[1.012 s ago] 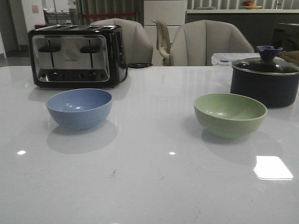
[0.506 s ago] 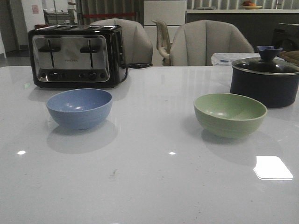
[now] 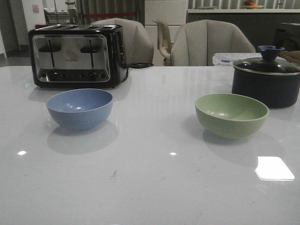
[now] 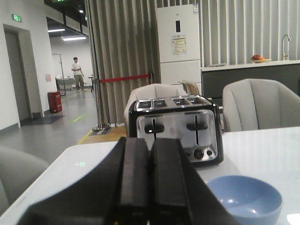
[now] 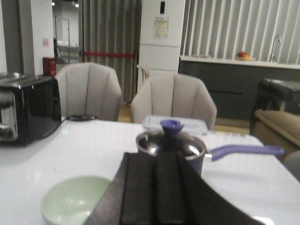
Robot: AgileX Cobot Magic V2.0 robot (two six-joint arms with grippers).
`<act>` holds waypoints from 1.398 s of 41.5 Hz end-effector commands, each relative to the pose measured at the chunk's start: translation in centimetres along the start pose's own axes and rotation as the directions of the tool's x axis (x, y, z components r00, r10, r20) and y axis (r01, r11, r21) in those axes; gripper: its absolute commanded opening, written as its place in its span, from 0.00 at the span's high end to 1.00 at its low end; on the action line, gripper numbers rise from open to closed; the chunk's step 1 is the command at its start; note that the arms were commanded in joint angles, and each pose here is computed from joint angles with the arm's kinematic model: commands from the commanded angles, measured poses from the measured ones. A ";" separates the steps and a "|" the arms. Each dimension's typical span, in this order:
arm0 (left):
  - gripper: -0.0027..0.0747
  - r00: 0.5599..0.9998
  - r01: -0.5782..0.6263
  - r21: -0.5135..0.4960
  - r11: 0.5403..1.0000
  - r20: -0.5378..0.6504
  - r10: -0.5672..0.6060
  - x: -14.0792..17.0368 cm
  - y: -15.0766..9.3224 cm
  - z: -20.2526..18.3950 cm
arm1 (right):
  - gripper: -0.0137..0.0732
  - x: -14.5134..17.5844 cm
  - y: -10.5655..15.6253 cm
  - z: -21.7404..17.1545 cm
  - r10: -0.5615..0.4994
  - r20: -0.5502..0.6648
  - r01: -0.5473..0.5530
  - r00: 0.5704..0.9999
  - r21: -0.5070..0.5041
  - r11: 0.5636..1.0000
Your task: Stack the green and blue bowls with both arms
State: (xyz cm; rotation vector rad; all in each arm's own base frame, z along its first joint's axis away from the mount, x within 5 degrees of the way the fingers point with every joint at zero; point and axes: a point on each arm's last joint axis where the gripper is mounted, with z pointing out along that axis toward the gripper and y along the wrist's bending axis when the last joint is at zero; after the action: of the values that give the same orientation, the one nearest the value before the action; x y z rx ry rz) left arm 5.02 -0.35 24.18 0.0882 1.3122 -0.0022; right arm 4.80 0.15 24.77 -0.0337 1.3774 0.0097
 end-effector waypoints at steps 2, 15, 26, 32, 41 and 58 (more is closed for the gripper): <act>0.83 0.982 0.013 -0.011 1.000 0.187 -0.011 -6.1 0.4 -0.4 | 0.80 -6.1 -0.1 -0.8 -0.014 0.167 0.013 0.986 0.007 1.000; 0.83 0.997 0.063 0.015 0.998 -0.036 -0.063 -15.0 0.9 1.8 | 0.80 -13.1 -0.1 2.7 -0.020 -0.120 0.017 0.993 -0.022 1.000; 0.83 0.950 0.067 0.024 0.997 -0.306 -0.057 -13.0 0.6 4.7 | 0.80 -10.1 0.0 7.1 -0.026 -0.473 0.006 0.881 -0.043 0.999; 0.83 0.897 0.071 0.028 0.997 -0.438 -0.052 -11.0 0.5 5.4 | 0.80 -7.9 0.1 9.0 -0.029 -0.626 -0.003 0.780 -0.051 0.999; 0.83 0.861 0.073 0.027 0.997 -0.506 -0.050 -9.1 0.4 6.1 | 0.80 -5.6 0.2 11.2 -0.031 -0.729 -0.011 0.684 -0.053 0.999; 0.25 0.859 0.074 0.027 0.997 -0.510 -0.050 -8.9 0.3 6.1 | 0.26 -4.7 0.2 12.0 -0.032 -0.760 -0.014 0.649 -0.054 0.998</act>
State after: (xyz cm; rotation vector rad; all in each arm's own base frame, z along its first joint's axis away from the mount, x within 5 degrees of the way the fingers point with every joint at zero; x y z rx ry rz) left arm 8.34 -0.79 32.79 0.1038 1.9491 -0.0541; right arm 15.11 0.81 30.07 -0.0952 2.3432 0.0436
